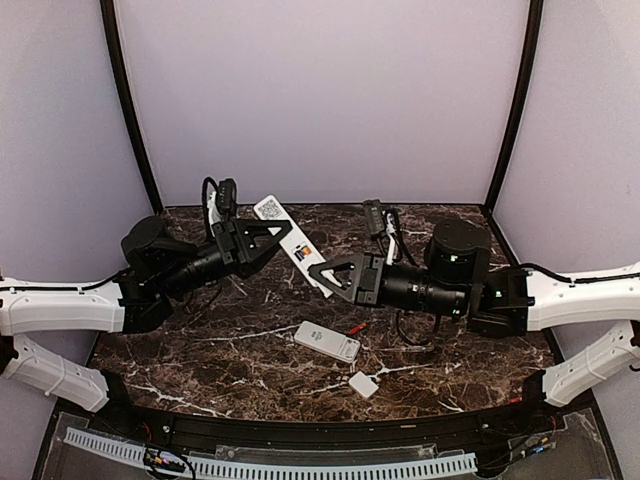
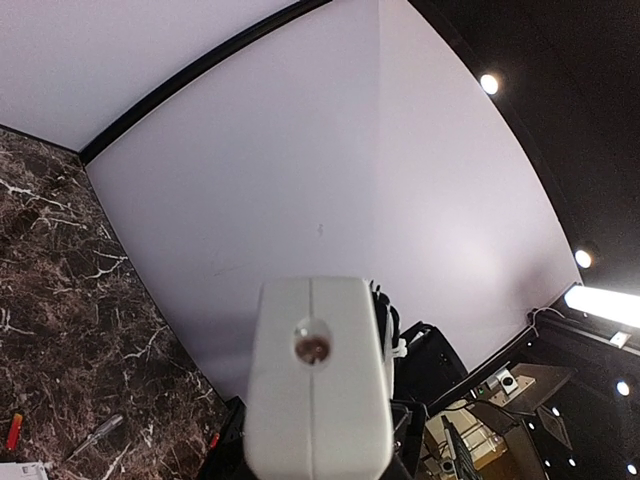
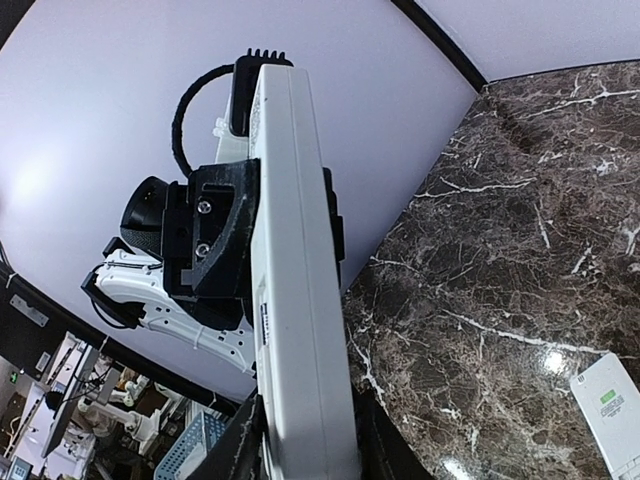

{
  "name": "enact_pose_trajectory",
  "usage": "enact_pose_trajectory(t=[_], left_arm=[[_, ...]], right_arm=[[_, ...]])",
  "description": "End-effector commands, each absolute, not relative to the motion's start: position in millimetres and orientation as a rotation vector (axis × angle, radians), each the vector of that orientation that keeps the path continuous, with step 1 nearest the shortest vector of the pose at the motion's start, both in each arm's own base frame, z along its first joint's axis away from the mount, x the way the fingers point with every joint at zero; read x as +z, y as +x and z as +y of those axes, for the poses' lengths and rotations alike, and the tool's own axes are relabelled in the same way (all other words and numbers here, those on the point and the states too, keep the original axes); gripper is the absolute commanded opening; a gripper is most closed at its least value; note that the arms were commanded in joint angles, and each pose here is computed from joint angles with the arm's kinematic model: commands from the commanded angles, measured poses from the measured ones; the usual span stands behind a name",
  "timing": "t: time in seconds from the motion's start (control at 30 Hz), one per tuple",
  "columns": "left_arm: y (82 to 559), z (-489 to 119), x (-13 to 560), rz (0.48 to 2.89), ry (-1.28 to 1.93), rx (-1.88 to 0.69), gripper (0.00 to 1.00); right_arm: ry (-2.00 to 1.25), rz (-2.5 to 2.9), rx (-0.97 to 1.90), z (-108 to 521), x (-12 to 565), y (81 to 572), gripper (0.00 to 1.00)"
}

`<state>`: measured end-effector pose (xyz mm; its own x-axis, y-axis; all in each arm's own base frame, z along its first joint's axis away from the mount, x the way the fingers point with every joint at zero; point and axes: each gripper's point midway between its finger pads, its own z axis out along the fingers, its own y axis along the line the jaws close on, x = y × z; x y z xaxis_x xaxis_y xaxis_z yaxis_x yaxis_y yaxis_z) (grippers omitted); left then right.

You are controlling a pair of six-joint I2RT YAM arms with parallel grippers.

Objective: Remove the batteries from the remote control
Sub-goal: Remove the battery cover from the remote control.

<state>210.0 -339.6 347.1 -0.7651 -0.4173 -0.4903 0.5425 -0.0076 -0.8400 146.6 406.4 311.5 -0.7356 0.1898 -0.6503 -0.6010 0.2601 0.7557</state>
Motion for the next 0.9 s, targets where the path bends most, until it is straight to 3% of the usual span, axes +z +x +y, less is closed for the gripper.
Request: enact_pose_trajectory(t=[0.0,0.27,0.47,0.87], left_arm=[[204.7,-327.1,371.6,1.506,0.128,-1.871,0.0],[204.7,-330.6,368.8,1.518,0.134,-1.883,0.0],[204.7,-330.6,368.8,1.522,0.138,-1.878,0.0],[206.1,-328.2,363.4,1.564,0.143,-1.816,0.0]], right_arm=[[-0.377,1.919,1.489,400.9,297.2,147.3,0.32],[-0.379,1.915,1.486,402.3,299.2,148.5,0.33],[-0.372,1.928,1.486,402.0,296.3,148.4,0.4],[-0.364,1.953,1.48,399.0,291.9,147.2,0.4]])
